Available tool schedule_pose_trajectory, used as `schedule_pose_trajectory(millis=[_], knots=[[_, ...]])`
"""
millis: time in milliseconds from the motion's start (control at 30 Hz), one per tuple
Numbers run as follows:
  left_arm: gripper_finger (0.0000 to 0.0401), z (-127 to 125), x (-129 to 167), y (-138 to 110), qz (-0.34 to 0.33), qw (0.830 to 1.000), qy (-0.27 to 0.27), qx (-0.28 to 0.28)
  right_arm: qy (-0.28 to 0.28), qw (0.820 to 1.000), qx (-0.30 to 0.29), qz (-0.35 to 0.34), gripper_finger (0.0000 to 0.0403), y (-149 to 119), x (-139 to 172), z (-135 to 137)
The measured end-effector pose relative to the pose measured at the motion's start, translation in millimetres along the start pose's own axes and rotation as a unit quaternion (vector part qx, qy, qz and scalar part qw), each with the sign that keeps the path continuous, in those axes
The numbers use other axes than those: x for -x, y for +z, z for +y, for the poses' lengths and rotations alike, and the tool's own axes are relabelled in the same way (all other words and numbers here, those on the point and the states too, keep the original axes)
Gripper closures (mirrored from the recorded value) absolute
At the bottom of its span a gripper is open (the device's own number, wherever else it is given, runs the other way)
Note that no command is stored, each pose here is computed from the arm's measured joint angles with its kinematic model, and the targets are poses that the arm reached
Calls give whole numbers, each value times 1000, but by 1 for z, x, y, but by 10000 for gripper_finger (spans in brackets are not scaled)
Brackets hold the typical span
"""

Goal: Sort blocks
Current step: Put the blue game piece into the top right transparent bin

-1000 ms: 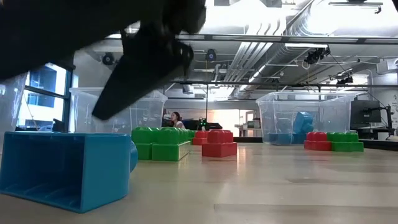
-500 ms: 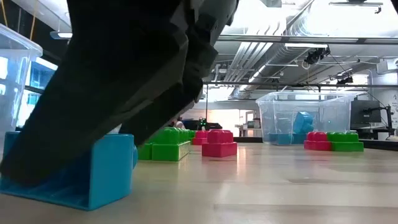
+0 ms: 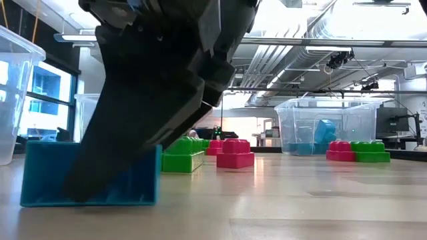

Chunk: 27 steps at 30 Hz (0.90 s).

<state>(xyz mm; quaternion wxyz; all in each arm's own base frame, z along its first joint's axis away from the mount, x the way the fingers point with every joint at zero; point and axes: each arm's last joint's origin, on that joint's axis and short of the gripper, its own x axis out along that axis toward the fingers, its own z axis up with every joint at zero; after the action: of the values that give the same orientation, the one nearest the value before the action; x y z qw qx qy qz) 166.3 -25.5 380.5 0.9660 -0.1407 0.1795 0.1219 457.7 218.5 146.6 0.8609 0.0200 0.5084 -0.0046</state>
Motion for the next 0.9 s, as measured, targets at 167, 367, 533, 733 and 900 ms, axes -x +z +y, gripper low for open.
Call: schedule_pose_trajectory(millis=[167,367,533,733,900], knots=[[101,0,0,0,0,1000,0,0,1,1000,-3,-4,262,1,0,0],[101,0,0,0,0,1000,0,-1,11,1000,-2,-1,315,2,1,1],[101,0,0,0,1,1000,0,-6,23,999,19,-16,362,13,12,4],[101,0,0,0,2,1000,1,-14,24,998,45,-27,398,29,30,2],[101,0,0,0,1,1000,0,-13,9,997,70,-10,399,40,51,-4]])
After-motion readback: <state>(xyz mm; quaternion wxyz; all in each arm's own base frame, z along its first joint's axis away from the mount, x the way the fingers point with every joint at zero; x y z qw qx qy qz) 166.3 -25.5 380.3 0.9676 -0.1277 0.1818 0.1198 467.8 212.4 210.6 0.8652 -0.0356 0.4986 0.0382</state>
